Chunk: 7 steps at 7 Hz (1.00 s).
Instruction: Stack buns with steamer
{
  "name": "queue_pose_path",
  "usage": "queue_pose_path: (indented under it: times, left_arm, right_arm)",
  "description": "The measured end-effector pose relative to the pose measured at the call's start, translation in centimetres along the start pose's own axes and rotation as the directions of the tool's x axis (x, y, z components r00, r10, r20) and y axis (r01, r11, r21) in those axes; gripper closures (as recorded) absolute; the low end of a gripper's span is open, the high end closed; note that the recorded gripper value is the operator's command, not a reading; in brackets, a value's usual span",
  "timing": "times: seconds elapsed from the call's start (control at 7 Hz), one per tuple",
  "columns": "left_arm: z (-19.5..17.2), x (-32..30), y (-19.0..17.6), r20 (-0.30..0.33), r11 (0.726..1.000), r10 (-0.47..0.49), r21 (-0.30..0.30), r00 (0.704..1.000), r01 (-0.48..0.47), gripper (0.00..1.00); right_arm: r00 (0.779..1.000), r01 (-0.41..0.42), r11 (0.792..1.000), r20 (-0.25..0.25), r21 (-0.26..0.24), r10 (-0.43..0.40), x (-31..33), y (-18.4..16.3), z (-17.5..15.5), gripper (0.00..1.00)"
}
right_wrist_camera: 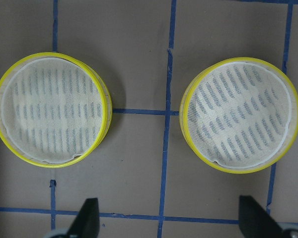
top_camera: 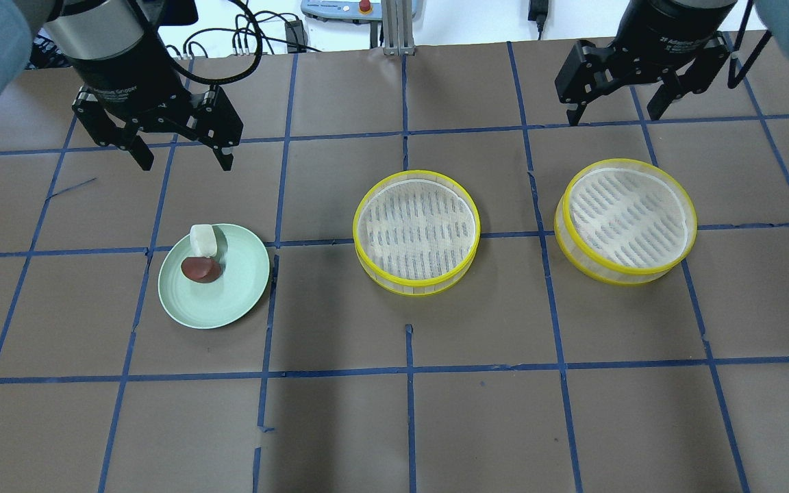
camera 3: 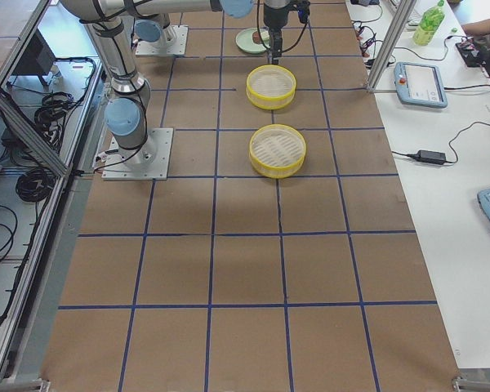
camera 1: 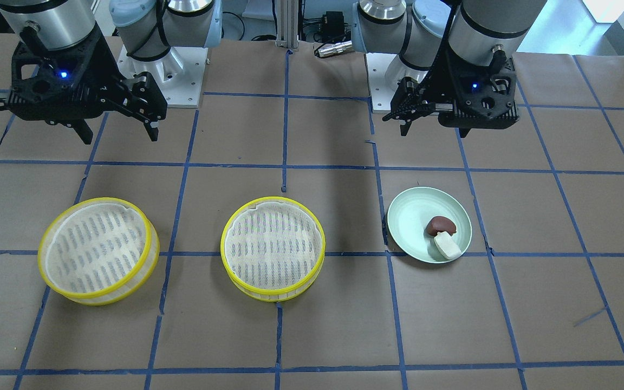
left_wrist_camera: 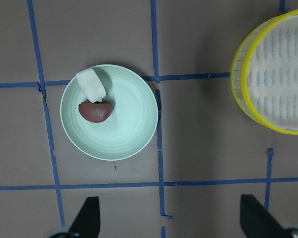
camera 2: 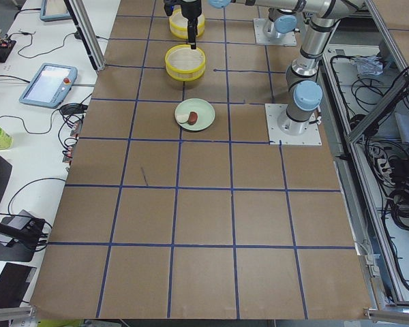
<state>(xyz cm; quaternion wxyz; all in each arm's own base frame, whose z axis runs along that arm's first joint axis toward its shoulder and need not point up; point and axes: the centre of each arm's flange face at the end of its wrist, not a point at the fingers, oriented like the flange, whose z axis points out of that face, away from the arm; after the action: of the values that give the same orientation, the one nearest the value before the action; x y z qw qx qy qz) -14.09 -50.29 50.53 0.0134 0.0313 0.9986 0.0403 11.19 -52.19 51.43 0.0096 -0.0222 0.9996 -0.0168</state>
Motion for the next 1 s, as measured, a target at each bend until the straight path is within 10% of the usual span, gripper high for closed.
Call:
queue_pose_path:
  times: [0.86, 1.0]
  left_arm:
    - [23.6, -10.0, -9.4, -0.002, 0.992, -0.018, -0.125, 1.0, 0.017, 0.08]
    - [27.0, -11.0, -9.7, 0.004, 0.99, -0.026, -0.137, 1.0, 0.026, 0.36]
  right_arm:
    - [1.0, -0.001, 1.0, -0.02, -0.014, 0.001, 18.3, -4.6, 14.0, 0.03]
    - [0.999, -0.016, 1.0, -0.036, -0.023, 0.015, 20.1, -4.1, 17.3, 0.07]
